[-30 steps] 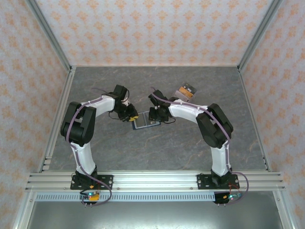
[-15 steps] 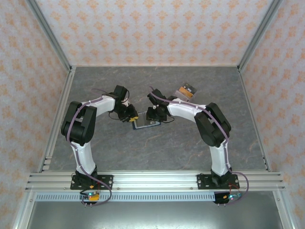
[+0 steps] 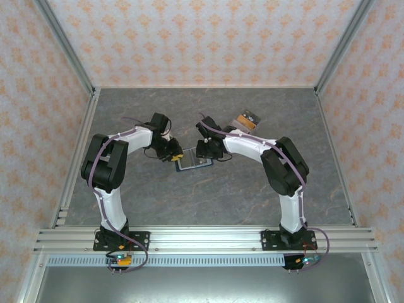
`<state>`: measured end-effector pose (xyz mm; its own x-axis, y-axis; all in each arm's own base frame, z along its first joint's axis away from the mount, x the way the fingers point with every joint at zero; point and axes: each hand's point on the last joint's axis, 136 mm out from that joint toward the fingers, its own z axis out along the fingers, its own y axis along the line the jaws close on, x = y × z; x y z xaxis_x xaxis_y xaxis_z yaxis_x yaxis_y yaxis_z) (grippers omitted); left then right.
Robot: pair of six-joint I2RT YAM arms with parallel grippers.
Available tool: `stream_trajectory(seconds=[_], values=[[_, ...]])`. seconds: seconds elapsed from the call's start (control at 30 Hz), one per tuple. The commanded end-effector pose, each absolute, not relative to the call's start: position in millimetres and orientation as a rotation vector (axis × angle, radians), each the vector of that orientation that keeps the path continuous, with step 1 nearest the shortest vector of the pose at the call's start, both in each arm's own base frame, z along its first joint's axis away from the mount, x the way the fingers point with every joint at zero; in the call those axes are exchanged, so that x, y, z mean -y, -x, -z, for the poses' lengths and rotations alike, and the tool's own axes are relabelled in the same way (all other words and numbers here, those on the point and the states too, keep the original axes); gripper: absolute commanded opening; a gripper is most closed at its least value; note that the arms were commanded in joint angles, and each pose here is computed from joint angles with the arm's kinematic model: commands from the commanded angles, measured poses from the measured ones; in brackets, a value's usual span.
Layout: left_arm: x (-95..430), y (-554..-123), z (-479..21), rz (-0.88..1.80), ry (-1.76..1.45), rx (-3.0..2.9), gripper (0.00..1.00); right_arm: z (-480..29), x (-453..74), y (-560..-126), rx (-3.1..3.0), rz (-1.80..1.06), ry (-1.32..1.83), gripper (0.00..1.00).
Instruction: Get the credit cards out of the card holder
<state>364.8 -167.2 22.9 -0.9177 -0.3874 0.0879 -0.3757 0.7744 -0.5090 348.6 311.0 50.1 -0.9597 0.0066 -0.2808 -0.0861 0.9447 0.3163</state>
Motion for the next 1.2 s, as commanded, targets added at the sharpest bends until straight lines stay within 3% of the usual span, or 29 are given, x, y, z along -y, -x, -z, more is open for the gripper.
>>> stream_trajectory(seconds=[0.0, 0.5, 0.93, 1.17], values=[[160, -352, -2, 0.771, 0.651, -3.009, 0.18, -50, -298, -349, -2.818, -0.393, 0.049, 0.37], [160, -352, -1, 0.776, 0.656, -3.01, 0.18, -36, -308, -343, -2.87, -0.448, 0.088, 0.34], [161, -351, 0, 0.783, 0.657, -3.012, 0.18, -27, -300, -343, -2.895, -0.37, 0.081, 0.39], [160, -349, 1, 0.783, 0.657, -3.016, 0.18, -43, -312, -343, -2.866, -0.487, 0.088, 0.33]])
